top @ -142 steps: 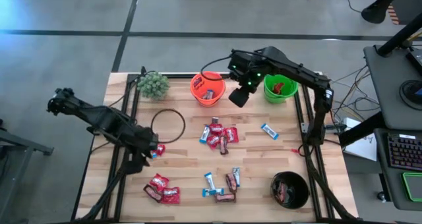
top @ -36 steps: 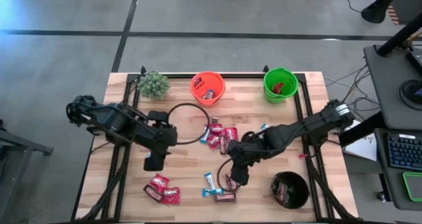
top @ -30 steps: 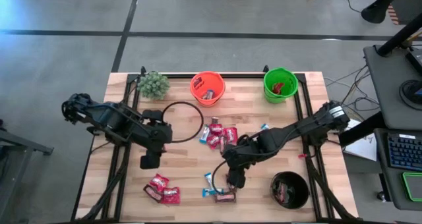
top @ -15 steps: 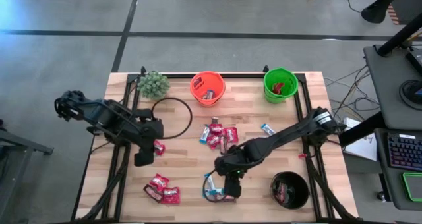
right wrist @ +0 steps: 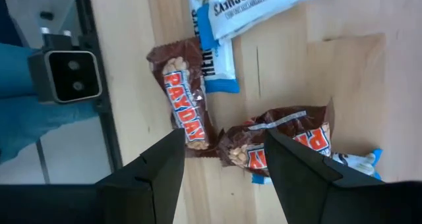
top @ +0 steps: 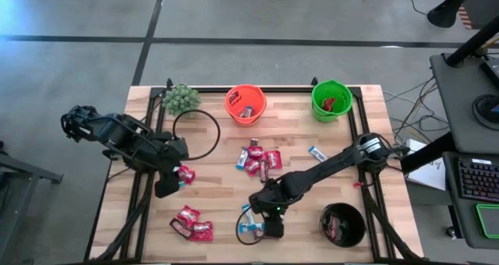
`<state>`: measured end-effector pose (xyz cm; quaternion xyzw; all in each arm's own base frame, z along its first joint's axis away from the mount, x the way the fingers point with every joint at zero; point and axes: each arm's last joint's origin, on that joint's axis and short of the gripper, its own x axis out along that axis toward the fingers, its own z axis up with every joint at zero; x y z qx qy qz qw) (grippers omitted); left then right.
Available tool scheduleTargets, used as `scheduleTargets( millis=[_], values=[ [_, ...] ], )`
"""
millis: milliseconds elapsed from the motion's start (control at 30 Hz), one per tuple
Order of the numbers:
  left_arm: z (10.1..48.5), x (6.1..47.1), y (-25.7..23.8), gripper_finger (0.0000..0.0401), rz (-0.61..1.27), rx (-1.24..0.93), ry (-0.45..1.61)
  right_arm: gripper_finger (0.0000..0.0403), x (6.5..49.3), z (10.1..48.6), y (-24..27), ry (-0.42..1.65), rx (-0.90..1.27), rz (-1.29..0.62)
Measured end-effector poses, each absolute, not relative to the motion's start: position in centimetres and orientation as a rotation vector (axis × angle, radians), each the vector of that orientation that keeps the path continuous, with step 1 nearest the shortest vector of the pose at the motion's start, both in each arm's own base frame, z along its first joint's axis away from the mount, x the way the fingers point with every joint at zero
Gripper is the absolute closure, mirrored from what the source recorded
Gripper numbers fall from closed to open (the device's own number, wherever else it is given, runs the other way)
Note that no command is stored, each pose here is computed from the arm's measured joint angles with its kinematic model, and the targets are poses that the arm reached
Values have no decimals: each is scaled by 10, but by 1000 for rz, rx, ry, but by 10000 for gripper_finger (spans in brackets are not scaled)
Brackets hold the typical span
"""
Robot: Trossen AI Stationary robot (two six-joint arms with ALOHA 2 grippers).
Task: Sort candy
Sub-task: Put the brown chocolate into the black bucket
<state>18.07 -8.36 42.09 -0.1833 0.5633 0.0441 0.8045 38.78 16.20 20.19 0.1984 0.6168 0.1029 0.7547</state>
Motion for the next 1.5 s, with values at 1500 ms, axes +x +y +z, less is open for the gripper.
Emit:
scheduleTargets(
  millis=[1500],
  values=[
    [422,179,-84,181,167,-566,1225,206,379,163,181,1211,260,382]
  ],
)
